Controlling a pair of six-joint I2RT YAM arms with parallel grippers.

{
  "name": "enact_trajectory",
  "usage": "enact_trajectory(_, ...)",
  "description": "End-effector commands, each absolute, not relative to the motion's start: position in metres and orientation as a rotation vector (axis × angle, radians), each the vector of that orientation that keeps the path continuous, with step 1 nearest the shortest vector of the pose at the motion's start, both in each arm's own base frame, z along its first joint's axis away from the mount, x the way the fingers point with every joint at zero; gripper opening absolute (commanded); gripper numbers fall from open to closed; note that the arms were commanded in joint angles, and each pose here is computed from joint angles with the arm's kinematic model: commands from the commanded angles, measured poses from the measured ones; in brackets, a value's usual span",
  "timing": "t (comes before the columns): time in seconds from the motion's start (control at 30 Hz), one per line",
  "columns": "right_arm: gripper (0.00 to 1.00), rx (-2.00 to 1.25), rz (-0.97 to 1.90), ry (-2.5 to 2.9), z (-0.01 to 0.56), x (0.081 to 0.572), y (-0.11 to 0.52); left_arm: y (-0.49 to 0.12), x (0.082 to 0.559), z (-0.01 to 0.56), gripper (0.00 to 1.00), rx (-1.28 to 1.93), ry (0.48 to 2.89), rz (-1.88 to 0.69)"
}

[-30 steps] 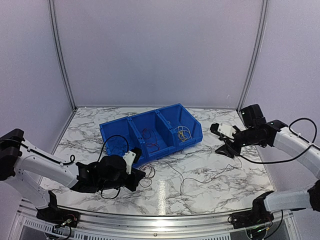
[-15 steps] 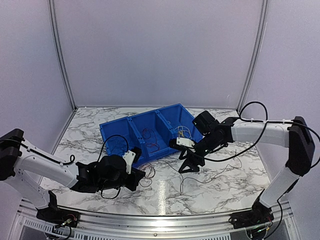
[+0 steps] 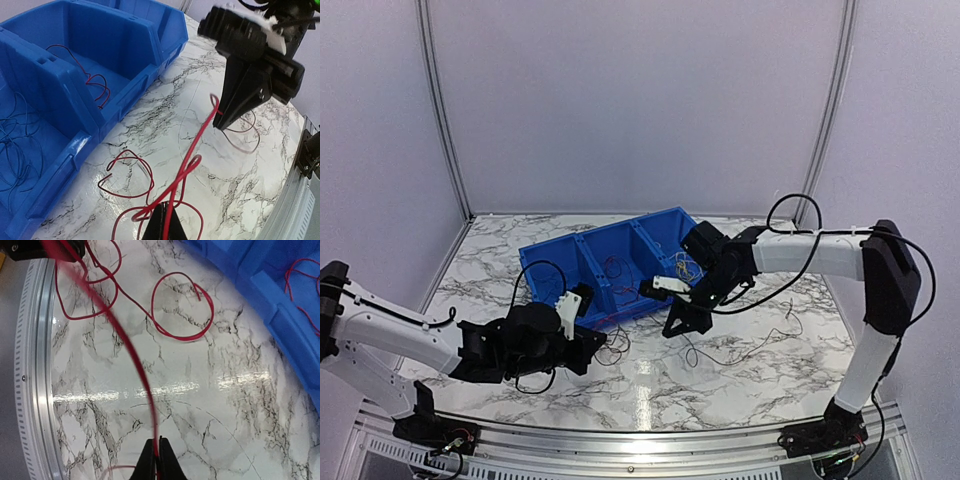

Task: Untangle the cables

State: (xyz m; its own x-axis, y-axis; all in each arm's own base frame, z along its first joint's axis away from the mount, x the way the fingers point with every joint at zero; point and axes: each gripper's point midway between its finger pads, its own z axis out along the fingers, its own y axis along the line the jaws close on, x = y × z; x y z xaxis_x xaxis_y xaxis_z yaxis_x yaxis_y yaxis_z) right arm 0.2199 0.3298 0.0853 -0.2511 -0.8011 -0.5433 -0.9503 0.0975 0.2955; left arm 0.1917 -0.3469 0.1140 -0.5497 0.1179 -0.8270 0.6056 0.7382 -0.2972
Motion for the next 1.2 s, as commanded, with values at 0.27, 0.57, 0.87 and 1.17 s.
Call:
enact_trajectory(0.27,0.00,-1.488,0.743,1.502,0.391,0.258,0.319,-0.303,0.186,0.095,0.00,0.504,2.149,-0.601)
enact_trajectory(0.57,0.00,-1.369,0.683,1.239,0.499,0.253,0.301,-0.291,0.180,0.073,0.03,0.506,2.206,-0.573)
enact_trajectory(0.87,0.00,-1.191,0.528,0.974,0.602,0.261,0.276,-0.274,0.166,0.050,0.00,0.490,2.300,-0.568)
enact_trajectory(1.17,0.00,-1.140,0.492,0.914,0.622,0.280,0.283,-0.272,0.174,0.075,0.19,0.489,2.295,-0.483)
